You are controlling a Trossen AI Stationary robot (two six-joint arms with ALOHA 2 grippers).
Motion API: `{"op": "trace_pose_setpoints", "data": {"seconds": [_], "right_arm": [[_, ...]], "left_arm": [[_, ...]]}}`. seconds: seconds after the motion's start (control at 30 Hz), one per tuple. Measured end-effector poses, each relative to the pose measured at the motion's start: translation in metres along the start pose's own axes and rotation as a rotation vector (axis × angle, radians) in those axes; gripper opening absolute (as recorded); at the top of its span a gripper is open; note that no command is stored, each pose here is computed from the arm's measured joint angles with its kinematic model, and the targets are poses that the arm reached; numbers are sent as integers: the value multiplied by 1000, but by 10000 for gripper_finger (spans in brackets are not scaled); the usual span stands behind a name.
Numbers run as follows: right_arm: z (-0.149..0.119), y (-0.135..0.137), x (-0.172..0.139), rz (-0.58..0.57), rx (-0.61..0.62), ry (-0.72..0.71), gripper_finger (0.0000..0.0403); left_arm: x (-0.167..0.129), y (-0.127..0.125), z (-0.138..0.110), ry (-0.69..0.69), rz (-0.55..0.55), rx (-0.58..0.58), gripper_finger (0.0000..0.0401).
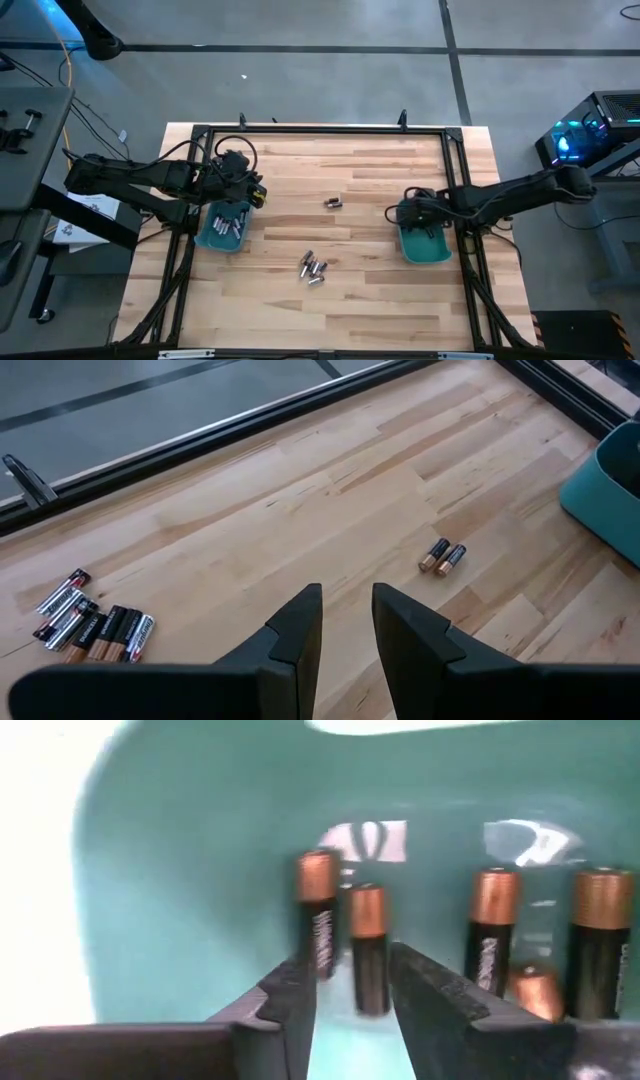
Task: Sort batteries
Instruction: Put the black battery into the green bin
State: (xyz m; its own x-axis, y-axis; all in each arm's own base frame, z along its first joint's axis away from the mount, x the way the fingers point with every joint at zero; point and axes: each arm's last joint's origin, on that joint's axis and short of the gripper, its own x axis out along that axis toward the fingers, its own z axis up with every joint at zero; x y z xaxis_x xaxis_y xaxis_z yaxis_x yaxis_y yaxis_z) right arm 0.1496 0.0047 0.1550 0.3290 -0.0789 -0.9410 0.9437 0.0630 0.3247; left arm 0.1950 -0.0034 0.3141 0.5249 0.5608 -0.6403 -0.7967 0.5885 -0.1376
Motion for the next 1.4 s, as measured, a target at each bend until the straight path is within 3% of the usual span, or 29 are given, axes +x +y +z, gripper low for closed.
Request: {"op": "trace_pose_setpoints", "data": {"seconds": [0.37, 0.57, 0.7, 0.87, 1.1, 1.4], "right_arm": [[9, 40, -88, 36, -230, -10, 123], [16, 75, -123, 307, -599, -208, 123], [24, 102, -128, 546, -691, -411, 124], [43, 132, -106, 616, -742, -470, 124], [65, 164, -31, 565, -959, -377, 132], [83, 167, 52, 431, -1128, -204, 231]], "left_arm": [[0, 0, 0, 8, -7, 0, 85], [0, 0, 0, 8, -7, 10, 85], [0, 0, 0, 8, -7, 10, 85], [0, 0, 0, 8, -7, 9, 85], [0, 0, 0, 8, -6, 10, 85], [0, -1, -1, 33, -26, -1, 85]]}}
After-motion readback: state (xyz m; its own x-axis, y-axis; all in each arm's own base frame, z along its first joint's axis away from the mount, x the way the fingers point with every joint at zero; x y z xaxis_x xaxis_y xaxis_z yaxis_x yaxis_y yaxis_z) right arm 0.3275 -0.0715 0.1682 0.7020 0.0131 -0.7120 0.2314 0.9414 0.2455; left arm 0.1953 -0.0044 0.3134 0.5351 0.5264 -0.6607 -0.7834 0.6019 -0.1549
